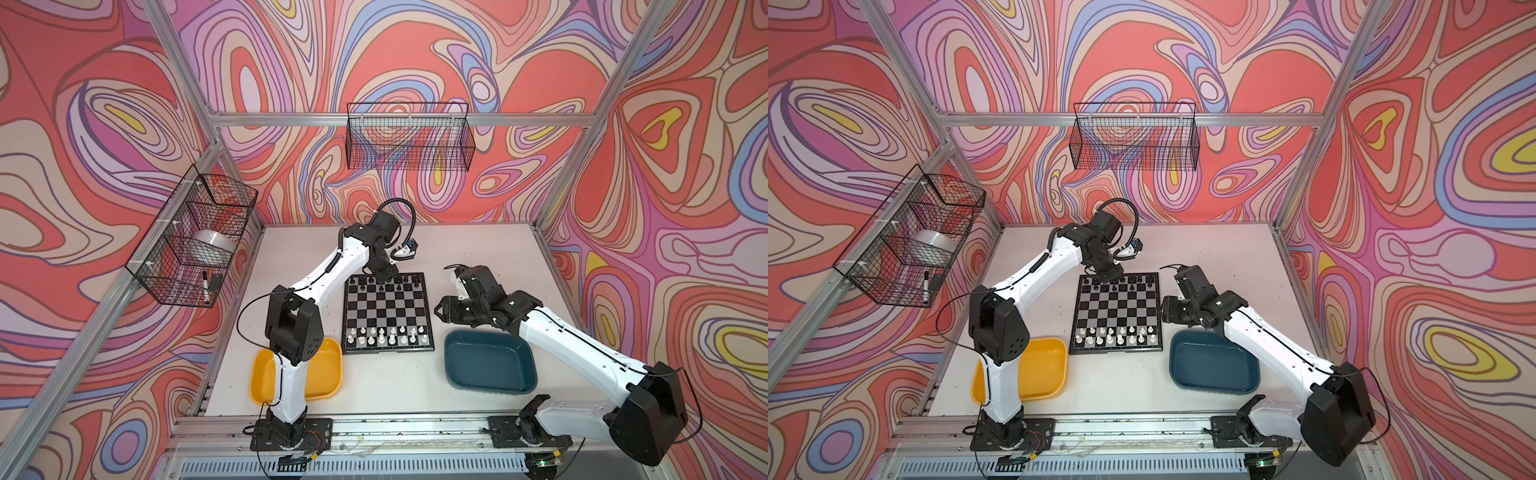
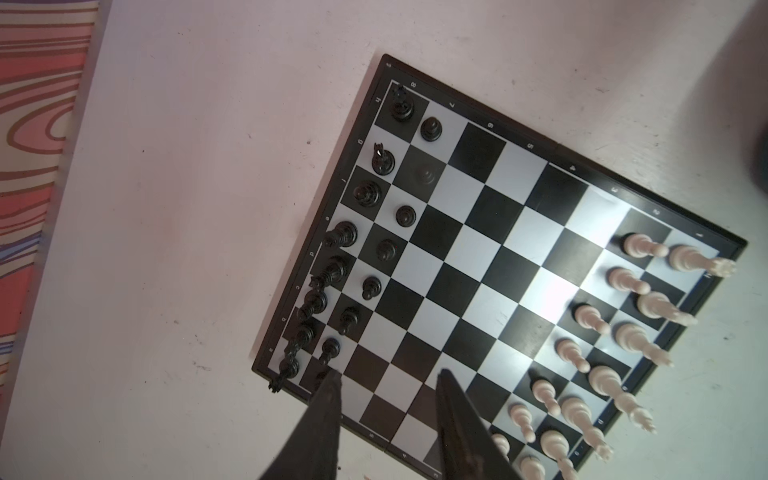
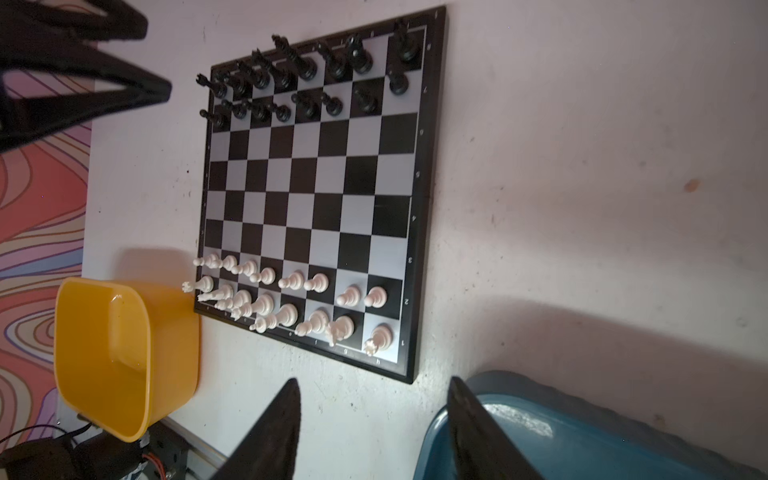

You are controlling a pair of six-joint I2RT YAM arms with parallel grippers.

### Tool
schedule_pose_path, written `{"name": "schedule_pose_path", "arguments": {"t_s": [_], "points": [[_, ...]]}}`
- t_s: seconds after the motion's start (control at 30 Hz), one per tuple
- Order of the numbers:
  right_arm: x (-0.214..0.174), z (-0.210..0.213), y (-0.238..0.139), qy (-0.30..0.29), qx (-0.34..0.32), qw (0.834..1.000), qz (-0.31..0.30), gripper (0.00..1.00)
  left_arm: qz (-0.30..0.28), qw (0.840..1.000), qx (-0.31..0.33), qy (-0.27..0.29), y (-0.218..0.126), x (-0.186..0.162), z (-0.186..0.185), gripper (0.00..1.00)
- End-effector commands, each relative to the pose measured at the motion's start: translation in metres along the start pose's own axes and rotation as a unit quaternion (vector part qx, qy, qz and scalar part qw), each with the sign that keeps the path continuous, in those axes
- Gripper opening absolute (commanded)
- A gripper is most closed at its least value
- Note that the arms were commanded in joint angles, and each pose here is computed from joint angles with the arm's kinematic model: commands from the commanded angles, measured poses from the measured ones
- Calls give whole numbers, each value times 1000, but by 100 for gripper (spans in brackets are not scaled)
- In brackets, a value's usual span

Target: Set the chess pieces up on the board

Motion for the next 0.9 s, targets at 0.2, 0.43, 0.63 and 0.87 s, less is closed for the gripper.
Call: {"name": "schedule_pose_path", "arguments": {"t_s": [0.2, 0.43, 0.63, 0.87], "points": [[37, -26, -28, -7, -49, 993, -110, 69, -10, 1000, -6, -10, -61, -25, -15, 56], [50, -50, -47, 14, -76, 982, -170, 76, -41, 998, 15, -46, -83, -50, -16, 70], [64, -69, -59, 26, -98, 973, -205, 77, -60, 988, -3, -145, -79, -81, 5, 71], [63, -116, -52, 35, -190, 944, -268, 86, -119, 939, 7, -322, -66, -130, 62, 73]]}}
Point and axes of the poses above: each gripper's point midway between its finger pads, its own y axis out along the fingers, its own z axis along the line the jaws close on, x = y × z, the point moved 9 cm from there along -y, back along the fingers, and after that the axes turned 10 degrees about -y, right-handed, at the moved point
